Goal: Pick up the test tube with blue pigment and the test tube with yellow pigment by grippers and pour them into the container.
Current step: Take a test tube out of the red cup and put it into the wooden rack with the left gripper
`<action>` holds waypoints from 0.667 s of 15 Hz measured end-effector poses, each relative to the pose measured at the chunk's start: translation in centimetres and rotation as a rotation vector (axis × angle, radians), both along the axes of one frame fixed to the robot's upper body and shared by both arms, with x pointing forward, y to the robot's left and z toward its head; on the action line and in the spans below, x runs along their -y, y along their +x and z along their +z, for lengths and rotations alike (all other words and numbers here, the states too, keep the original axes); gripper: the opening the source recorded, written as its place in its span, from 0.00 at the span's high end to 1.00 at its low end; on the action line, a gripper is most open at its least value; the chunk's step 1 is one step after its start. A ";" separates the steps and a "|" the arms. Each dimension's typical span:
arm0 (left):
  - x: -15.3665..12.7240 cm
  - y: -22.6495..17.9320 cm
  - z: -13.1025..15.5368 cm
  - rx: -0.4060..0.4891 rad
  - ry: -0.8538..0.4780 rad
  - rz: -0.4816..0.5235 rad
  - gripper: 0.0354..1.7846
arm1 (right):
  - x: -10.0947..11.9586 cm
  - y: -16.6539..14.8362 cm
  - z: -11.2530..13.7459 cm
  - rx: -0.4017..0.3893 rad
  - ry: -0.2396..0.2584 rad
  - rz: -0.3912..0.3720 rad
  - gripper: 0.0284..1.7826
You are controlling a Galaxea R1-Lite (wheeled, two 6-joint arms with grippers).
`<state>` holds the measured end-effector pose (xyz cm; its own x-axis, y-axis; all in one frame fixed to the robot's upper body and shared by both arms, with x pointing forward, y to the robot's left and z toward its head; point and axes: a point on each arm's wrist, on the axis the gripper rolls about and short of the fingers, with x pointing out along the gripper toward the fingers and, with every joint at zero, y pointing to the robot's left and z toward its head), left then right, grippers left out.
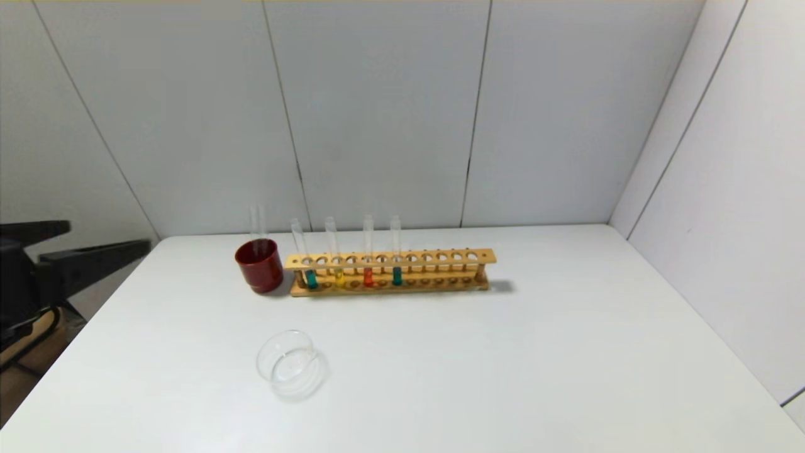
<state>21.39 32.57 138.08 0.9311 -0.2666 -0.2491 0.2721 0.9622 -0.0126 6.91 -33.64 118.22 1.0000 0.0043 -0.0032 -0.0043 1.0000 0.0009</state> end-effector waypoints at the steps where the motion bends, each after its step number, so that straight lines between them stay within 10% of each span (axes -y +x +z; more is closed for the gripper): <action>1: 0.2 1.8 -0.5 -0.025 -0.005 -0.011 0.02 | 0.0 0.0 0.0 0.000 0.000 0.000 0.02; 10: 3.3 14.7 -8.0 -0.143 -0.079 -0.068 0.02 | 0.0 0.0 0.0 0.000 0.000 0.000 0.02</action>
